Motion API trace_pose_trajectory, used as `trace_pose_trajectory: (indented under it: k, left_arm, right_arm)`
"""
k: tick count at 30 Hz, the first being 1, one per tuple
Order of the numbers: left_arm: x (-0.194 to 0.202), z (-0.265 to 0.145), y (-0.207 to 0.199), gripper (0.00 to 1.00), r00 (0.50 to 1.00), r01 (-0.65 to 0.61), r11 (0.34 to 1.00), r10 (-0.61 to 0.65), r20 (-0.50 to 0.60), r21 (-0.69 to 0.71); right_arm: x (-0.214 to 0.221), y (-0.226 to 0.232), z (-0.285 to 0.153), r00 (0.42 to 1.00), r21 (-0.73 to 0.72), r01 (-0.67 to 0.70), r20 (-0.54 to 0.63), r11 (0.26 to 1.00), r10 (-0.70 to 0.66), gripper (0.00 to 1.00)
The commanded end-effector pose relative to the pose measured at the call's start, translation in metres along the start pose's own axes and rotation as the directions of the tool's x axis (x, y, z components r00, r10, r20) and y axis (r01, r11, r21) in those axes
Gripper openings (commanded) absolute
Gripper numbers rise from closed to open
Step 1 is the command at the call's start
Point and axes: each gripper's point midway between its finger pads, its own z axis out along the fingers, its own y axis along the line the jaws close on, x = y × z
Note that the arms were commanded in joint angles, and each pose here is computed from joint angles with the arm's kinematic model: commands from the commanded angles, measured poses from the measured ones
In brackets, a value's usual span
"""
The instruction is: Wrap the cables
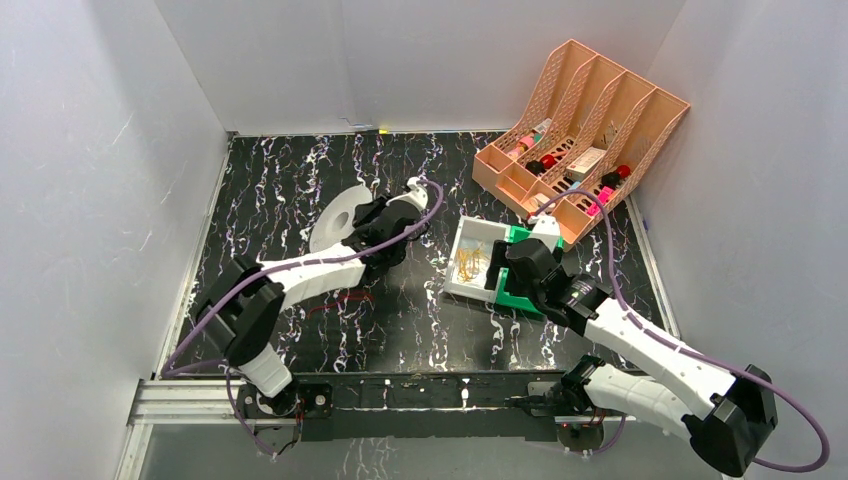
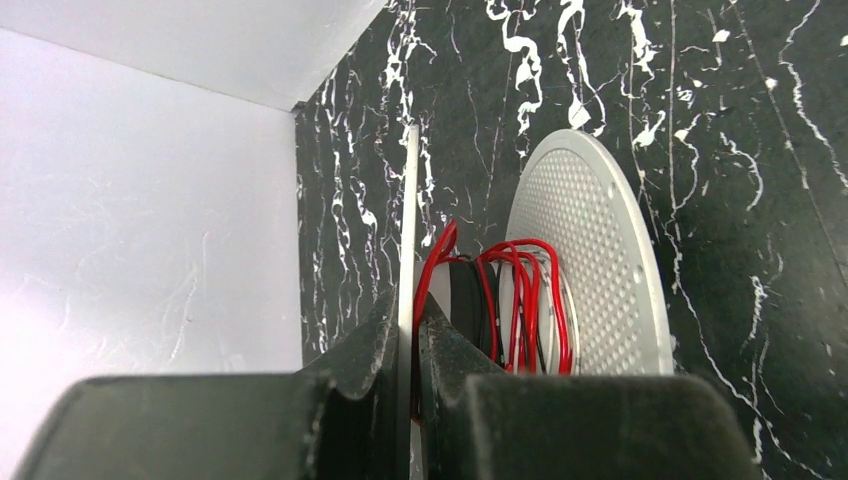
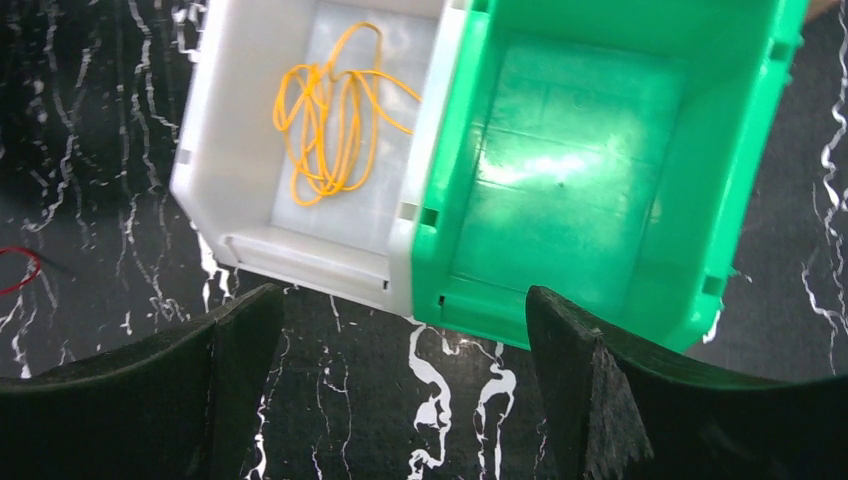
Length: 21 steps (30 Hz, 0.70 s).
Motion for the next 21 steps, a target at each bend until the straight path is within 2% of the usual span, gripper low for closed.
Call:
trace_pose_trajectory:
  k: [1, 8, 21]
  left_arm:
    - [-0.017, 0.009, 0.015, 0.0, 1.0, 0.019, 0.993, -0.019, 0.009, -0.117]
    - [-0.004, 0.036, -0.027, 0.0, 0.996, -0.059, 0.989, 0.049, -0.073, -0.135]
    - [0.014, 0.069, -0.079, 0.02, 0.979, -0.184, 0.974, 0.169, -0.118, -0.132]
  right_arm:
    - [-0.015, -0.013, -0.007, 0.994, 0.103, -0.101, 0.044, 0.99, 0.097, 0.98]
    - [-0.015, -0.028, -0.019, 0.987, 0.203, -0.16, 0.035, 0.966, 0.156, 0.98]
    - [-0.005, -0.03, -0.022, 0.979, 0.182, -0.201, 0.023, 0.962, 0.2, 0.98]
